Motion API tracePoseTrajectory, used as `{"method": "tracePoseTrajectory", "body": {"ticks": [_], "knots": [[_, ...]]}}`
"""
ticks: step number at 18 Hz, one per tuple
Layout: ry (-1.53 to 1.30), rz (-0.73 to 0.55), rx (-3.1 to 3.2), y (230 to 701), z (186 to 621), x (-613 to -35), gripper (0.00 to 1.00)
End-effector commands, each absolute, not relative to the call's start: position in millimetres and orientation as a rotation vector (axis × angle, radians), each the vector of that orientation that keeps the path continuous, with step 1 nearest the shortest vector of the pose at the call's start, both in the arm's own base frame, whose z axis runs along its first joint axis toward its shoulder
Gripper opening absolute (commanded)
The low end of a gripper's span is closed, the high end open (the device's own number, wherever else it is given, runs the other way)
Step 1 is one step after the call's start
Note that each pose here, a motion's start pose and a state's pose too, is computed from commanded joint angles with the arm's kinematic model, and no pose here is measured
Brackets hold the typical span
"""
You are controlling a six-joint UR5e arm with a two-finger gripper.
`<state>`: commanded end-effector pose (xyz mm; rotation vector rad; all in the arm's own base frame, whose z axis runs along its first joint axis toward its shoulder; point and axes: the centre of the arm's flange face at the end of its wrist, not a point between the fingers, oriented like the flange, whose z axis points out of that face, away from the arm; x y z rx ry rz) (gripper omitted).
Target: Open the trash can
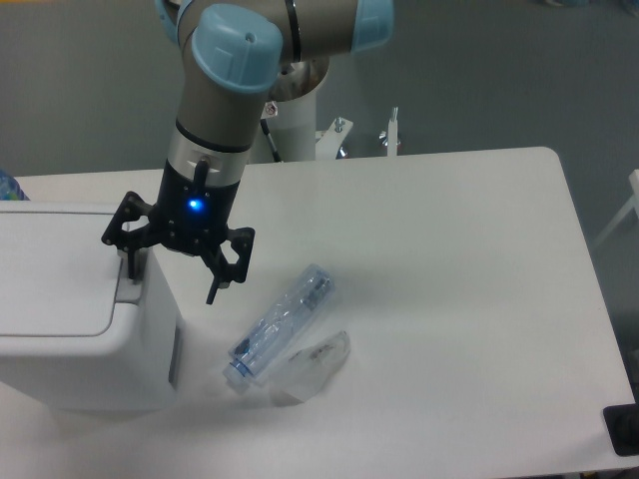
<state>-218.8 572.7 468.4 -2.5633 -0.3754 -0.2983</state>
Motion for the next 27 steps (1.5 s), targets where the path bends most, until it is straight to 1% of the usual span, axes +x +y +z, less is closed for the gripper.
{"method": "tracePoseTrajectory", "body": {"ticks": [5, 8, 27], "knots": [[-0.372, -0.292, -2.556, 573.5, 473.2, -219.4, 1.00], [-0.376, -0.266, -2.566, 572.8, 473.1, -221.2, 1.00], [-0.375, -0.249, -2.563, 571.8, 477.2, -222.5, 1.00]]}}
